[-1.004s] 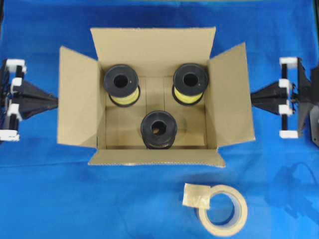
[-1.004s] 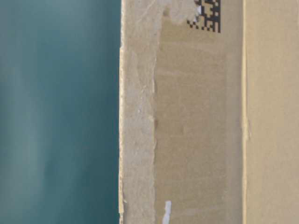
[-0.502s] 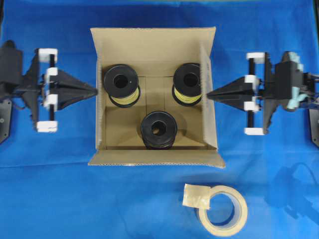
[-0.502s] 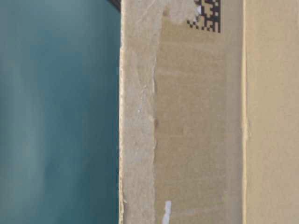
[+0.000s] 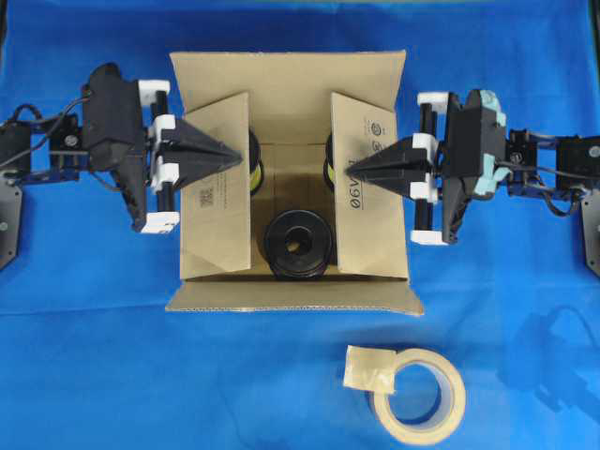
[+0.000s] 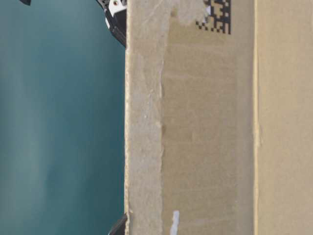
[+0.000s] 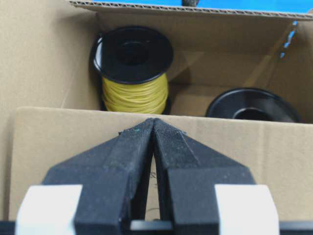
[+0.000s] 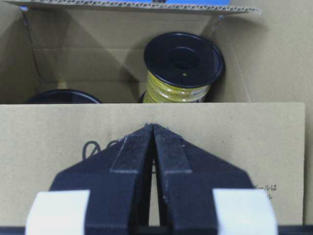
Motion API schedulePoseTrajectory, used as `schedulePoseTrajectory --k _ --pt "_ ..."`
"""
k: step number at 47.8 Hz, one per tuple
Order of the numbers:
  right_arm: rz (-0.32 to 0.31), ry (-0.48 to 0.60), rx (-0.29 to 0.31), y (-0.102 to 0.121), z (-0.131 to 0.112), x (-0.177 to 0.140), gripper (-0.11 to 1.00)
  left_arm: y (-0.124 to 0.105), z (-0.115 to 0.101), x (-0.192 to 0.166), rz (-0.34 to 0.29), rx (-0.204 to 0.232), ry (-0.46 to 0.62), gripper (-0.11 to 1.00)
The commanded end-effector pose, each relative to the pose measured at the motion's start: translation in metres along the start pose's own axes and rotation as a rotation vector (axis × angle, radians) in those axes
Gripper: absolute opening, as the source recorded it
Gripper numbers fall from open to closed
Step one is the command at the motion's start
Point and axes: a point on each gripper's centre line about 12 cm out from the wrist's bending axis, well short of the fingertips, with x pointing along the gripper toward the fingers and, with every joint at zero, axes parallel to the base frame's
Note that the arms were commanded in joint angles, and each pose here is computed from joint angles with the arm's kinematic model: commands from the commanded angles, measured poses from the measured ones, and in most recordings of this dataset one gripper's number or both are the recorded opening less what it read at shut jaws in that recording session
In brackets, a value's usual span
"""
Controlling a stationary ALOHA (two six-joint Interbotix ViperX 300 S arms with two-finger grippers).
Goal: Close the cardboard box.
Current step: 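Press the left flap down with the left gripper, holding the right flap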
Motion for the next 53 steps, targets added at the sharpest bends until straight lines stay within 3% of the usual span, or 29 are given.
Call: schedulePoseTrajectory --k 1,21,37,53 --pt "-0.009 -0.017 0.010 -0.002 0.005 0.005 0.00 0.003 0.007 0.005 0.011 -0.002 -0.017 0.00" --pt "-0.026 0.062 0.036 -0.005 -0.023 0.029 0.00 0.004 -0.029 0.041 0.013 -0.007 0.109 0.00" --pt "-0.026 0.057 0.036 -0.005 -0.022 0.030 0.00 0.012 -0.007 0.065 0.034 -0.001 0.045 0.00" --pt "-0.026 0.056 0.038 -0.005 -0.021 0.030 0.00 0.026 0.027 0.101 0.066 0.060 -0.035 0.00"
